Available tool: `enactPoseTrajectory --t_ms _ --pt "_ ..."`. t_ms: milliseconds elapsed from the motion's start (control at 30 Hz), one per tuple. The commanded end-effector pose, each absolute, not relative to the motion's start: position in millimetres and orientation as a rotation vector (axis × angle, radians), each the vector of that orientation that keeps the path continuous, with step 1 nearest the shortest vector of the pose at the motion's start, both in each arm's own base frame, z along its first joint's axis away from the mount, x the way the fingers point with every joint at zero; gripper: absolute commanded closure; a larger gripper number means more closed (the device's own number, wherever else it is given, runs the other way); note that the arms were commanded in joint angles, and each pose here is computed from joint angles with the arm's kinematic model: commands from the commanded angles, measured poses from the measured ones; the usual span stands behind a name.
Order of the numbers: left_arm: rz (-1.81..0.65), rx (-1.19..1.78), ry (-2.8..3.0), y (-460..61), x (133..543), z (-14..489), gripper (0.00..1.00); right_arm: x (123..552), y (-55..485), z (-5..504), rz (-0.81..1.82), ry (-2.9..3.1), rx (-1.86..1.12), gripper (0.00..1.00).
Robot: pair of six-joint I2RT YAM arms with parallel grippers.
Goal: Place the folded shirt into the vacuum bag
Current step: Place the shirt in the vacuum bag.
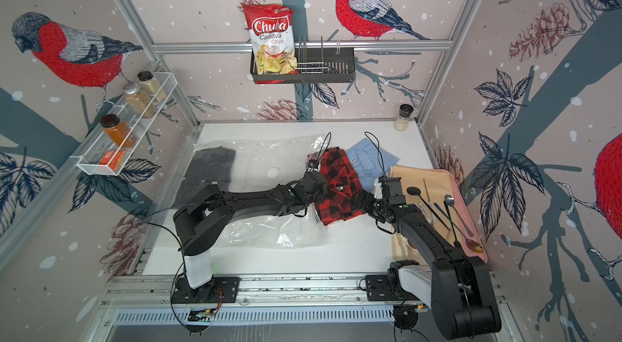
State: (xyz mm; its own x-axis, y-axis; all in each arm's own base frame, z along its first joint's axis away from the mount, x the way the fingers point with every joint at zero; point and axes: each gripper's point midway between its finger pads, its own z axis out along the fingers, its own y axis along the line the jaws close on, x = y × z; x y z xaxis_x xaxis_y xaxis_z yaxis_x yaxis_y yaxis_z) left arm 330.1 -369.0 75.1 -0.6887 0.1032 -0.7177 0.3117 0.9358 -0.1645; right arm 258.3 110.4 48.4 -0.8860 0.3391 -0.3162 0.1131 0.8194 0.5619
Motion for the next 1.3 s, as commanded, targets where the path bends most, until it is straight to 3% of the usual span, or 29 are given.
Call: enactPoseTrajectory --t_ms 0,167,400,500,633,767,1000,1267 --pt "-0.349 0.301 2.314 -372 331 77 1.0 272 120 46 0.828 2.546 0.264 0.01" --pt "-0.344 0.304 2.317 -373 331 77 1.0 271 137 33 0.954 2.56 0.214 0.0" --pt "-0.337 0.304 2.315 -372 332 78 1.0 241 177 31 1.083 2.625 0.072 0.16" --pt "-0.337 0.303 2.314 -372 332 78 1.0 231 183 29 1.081 2.648 0.071 0.32" --pt "-0.347 0.305 2.315 -373 332 80 1.0 233 189 42 1.1 2.62 0.074 0.77" --pt "-0.358 0.304 2.308 -373 331 88 1.0 243 205 64 1.15 2.583 0.031 0.93" --pt "-0.361 0.286 2.282 -368 331 105 1.0 241 240 97 1.314 2.524 -0.007 0.97" --pt "-0.4 0.277 2.253 -369 330 124 1.0 217 258 72 1.337 2.58 0.028 0.99"
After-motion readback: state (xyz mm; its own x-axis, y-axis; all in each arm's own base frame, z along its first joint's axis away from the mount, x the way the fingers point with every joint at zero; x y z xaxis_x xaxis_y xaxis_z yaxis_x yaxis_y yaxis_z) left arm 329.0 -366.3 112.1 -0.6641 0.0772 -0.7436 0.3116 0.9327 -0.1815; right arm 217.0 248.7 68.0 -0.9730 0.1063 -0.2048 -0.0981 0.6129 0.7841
